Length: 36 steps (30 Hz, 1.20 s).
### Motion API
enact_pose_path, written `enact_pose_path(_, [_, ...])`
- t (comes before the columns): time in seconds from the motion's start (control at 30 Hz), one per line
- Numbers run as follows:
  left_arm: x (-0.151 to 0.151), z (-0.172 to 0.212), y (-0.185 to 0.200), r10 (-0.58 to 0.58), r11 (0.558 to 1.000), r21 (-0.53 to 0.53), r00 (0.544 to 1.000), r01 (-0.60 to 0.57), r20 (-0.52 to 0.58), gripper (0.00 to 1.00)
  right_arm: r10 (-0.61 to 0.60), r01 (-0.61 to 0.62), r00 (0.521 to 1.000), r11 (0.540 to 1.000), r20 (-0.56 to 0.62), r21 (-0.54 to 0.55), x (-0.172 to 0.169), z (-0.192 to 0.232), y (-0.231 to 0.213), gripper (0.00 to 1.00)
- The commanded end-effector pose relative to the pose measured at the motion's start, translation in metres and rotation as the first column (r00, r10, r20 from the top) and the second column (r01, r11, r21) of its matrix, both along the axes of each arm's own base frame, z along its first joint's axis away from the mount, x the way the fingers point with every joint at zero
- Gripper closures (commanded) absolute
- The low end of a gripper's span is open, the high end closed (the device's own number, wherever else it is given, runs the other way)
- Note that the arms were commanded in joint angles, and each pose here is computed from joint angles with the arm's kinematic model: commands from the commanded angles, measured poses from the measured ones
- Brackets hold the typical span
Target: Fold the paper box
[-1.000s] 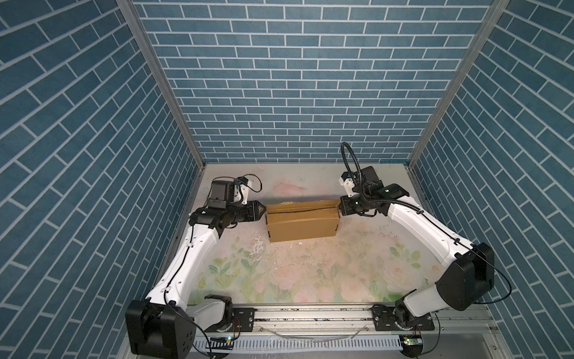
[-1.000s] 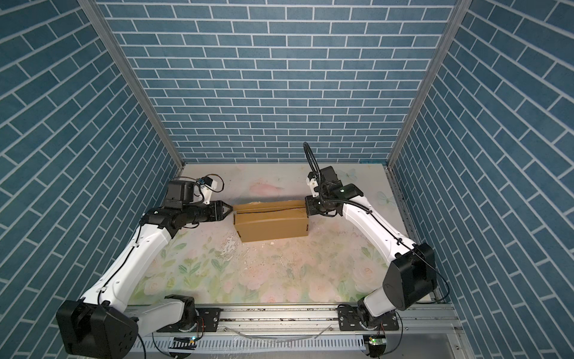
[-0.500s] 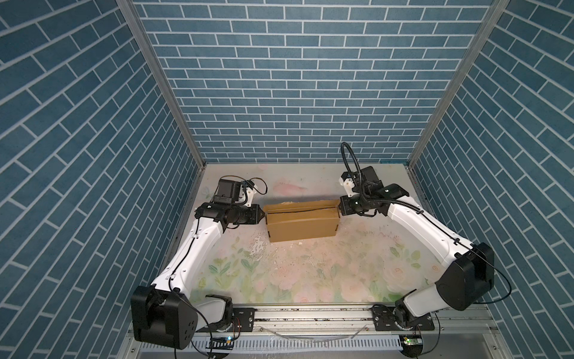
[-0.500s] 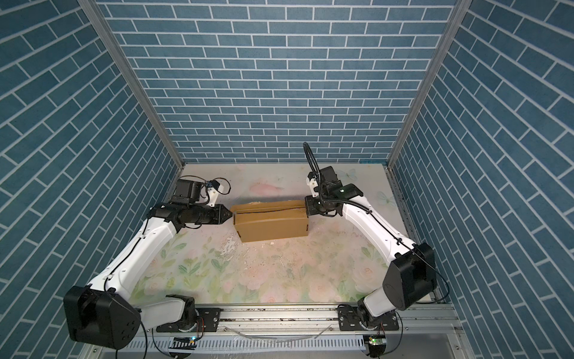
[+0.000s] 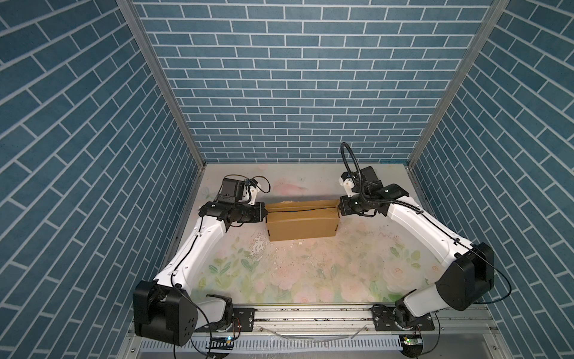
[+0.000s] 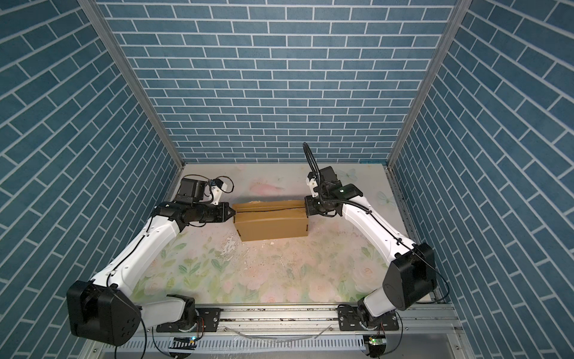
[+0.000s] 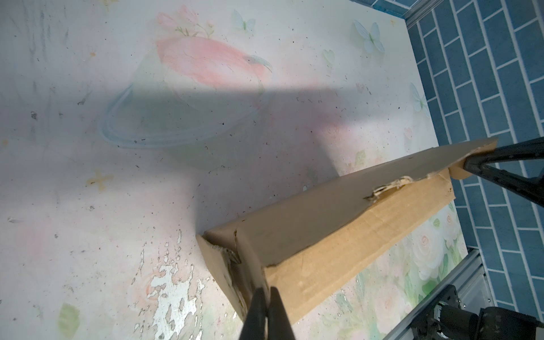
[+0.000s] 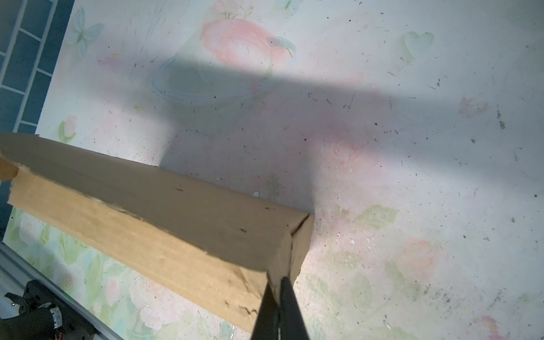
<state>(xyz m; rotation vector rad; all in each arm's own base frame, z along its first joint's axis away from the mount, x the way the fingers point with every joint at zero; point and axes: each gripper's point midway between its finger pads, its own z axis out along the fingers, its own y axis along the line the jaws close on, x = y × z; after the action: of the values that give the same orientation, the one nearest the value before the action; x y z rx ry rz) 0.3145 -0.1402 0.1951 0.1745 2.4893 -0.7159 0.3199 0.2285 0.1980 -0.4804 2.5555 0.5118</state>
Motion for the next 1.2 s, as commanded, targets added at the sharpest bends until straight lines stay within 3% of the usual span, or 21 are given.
enact_pose_path(0.0, [-0.005, -0.011, -0.005, -0.017, 1.000, -0.003, 1.000, 0.017, -0.026, 0.94, 0.006, -0.006, 0.999, 1.000, -0.038, 0.002, -0.007, 0.000, 0.006, 1.00])
enact_pose_path(0.47, [-0.004, -0.008, 0.013, -0.030, 0.990, 0.140, 0.999, 0.031, -0.013, 0.94, 0.003, -0.004, 0.999, 1.000, -0.039, -0.025, -0.005, -0.005, 0.004, 1.00])
enact_pose_path(1.17, [-0.010, -0.035, 0.009, -0.021, 0.994, 0.108, 0.998, 0.027, -0.054, 0.97, -0.006, 0.008, 0.998, 0.999, -0.060, 0.036, -0.009, 0.012, 0.011, 1.00])
